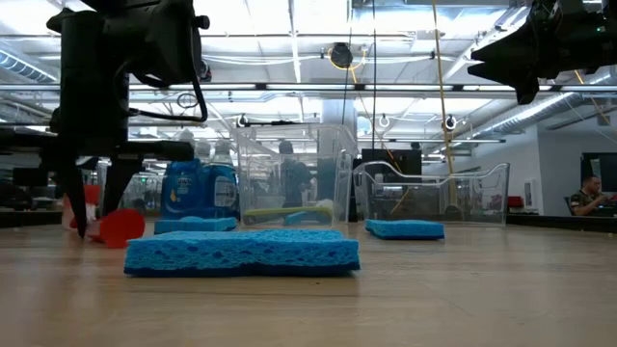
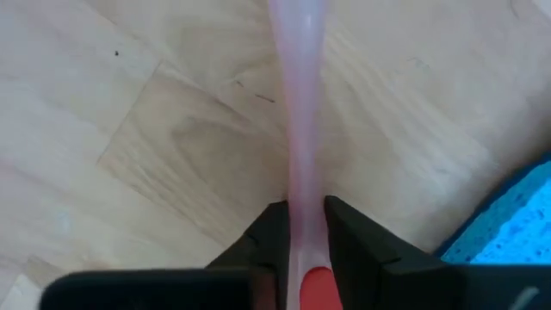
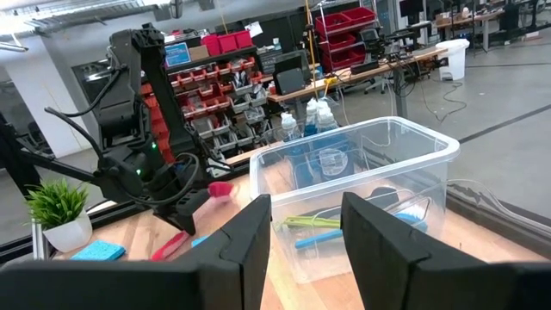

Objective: Pick & Place Kitchen Sink Supplies
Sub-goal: Put the red dish brush into the transparent container

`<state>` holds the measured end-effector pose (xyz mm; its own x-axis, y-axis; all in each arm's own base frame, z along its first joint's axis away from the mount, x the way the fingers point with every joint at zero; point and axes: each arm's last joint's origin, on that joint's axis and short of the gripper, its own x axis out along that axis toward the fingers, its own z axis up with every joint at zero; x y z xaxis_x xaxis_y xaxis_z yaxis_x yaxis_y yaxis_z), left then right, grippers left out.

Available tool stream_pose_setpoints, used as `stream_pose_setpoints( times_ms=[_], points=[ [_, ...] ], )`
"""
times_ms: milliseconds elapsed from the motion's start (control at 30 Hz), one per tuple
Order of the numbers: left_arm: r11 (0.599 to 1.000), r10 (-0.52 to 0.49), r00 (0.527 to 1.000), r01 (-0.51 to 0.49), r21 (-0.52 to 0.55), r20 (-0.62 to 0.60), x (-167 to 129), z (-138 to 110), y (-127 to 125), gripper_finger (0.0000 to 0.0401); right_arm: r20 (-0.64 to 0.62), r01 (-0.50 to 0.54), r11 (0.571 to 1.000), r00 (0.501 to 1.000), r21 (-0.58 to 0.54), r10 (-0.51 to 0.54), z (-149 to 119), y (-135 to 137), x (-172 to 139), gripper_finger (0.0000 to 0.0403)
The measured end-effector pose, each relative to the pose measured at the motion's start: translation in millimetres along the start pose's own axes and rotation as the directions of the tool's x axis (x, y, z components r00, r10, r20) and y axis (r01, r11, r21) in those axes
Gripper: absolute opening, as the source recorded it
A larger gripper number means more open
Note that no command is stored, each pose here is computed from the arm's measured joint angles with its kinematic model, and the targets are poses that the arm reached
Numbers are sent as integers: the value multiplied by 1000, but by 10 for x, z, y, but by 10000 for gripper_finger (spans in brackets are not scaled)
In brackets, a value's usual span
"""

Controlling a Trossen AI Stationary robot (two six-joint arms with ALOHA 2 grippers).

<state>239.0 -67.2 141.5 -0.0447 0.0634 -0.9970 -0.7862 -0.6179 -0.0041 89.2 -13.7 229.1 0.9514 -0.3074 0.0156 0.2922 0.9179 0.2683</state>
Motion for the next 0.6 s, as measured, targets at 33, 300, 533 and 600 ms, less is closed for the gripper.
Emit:
stream_pose_setpoints(
  times_ms=[33, 300, 533, 600],
  points=[
    [1000, 0, 1000, 0, 0, 1, 0, 0, 0, 55, 0, 0, 1000, 1000, 0, 0, 0, 0, 0, 130],
    [1000, 8, 1000, -8, 4, -3, -2, 0, 4, 54, 0, 0, 1000, 1000, 0, 0, 0, 0, 0, 130],
    [1000, 13, 1000, -13, 8, -6, -2, -2, 7, 53, 0, 0, 1000, 1000, 0, 0, 0, 0, 0, 130],
    [1000, 14, 1000, -14, 9, -6, -3, -2, 7, 52, 0, 0, 1000, 1000, 0, 0, 0, 0, 0, 130]
  ],
)
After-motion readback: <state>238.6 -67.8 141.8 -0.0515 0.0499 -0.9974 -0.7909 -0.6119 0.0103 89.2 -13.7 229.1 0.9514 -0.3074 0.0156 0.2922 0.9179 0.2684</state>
